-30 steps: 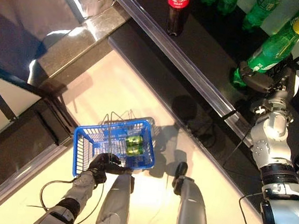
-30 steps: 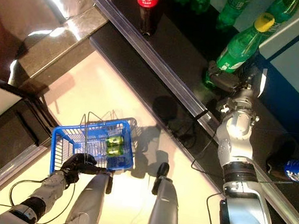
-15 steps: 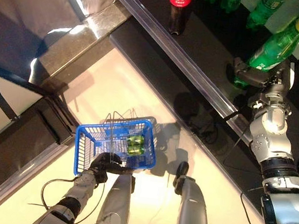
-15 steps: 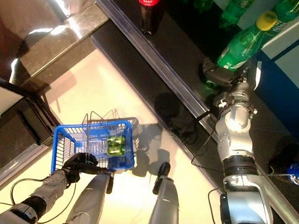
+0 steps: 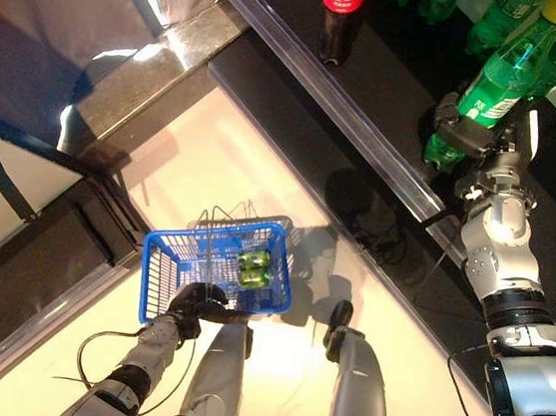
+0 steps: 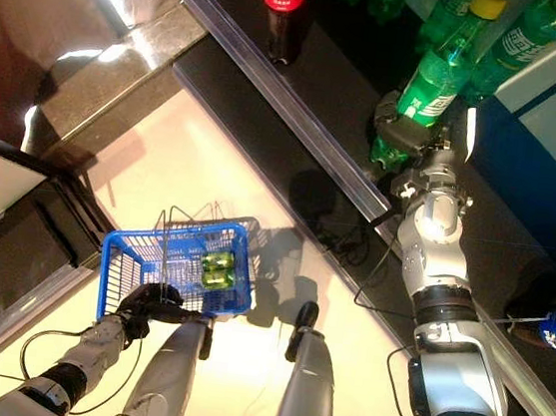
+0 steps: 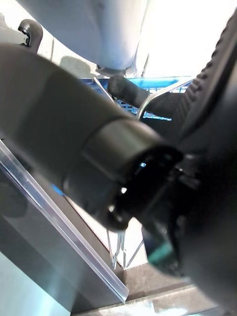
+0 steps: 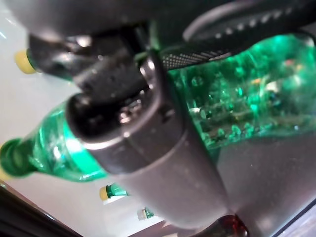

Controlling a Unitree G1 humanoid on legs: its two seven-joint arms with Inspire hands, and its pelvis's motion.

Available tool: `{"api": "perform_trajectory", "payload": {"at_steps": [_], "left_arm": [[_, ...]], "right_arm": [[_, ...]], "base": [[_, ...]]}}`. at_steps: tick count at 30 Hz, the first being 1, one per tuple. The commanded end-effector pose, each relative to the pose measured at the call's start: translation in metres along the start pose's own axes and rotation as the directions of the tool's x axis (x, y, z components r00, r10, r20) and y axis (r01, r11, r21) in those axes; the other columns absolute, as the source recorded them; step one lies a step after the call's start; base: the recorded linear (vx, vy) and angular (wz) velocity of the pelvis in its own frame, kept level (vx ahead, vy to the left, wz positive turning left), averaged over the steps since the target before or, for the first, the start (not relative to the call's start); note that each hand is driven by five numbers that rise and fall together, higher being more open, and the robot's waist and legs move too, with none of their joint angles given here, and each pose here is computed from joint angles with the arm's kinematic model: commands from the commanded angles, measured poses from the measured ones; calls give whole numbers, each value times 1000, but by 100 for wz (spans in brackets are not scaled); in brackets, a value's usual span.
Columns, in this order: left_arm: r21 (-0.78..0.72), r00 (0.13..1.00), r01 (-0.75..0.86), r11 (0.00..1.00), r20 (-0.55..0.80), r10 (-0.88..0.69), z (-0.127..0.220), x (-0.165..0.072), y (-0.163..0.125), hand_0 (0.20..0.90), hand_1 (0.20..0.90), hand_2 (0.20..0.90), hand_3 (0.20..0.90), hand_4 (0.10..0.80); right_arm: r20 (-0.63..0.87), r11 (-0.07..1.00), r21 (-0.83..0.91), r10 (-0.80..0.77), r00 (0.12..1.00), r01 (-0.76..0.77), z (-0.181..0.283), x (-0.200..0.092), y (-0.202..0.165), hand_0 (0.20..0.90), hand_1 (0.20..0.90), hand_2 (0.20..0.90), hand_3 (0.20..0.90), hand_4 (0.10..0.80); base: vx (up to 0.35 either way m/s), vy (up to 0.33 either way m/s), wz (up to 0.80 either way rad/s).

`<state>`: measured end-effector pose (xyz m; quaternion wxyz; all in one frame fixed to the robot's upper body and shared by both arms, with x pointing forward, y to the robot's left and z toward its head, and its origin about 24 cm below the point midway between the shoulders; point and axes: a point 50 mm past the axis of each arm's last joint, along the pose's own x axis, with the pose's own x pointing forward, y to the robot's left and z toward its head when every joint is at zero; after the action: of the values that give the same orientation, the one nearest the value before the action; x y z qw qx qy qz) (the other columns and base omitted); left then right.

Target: Pick up the drink and place into the basket.

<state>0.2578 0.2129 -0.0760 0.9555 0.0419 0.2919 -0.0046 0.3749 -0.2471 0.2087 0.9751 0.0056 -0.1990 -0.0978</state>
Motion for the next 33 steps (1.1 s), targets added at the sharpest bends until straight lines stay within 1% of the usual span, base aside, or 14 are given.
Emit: {"api": "perform_trajectory", "payload": {"at_steps": [1,12,19,26,29,33], "left_arm": [[64,998,-9,998,66,5,4,-8,20,300,300,300,200,100],[69,998,-9,998,57,5,3,-9,22,300,300,300,200,100],[70,999,-10,998,37,7,-9,-14,26,300,300,300,200,100],[95,999,-2,996,-53,7,-41,-28,30,300,300,300,200,100],[112,993,0,994,-113,13,-59,-36,32,300,300,300,200,100],[109,989,-9,994,-146,25,-69,-41,35,300,300,300,200,100]], "right_arm": [[324,1000,0,18,946,-19,84,19,-3,300,300,300,200,100],[320,1000,-1,12,947,-12,80,17,-5,300,300,300,200,100],[308,1000,-8,12,951,-10,69,10,-6,300,300,300,200,100],[219,1000,-13,6,976,-3,40,-7,-16,300,300,300,200,100],[172,1000,-12,16,985,-14,23,-19,-18,300,300,300,200,100],[147,1000,-11,28,989,-27,14,-29,-17,300,300,300,200,100]], "base": [[0,0,0],[8,-2,0],[61,-1,-1],[160,4,-3],[207,-6,0],[141,0,5]]}}
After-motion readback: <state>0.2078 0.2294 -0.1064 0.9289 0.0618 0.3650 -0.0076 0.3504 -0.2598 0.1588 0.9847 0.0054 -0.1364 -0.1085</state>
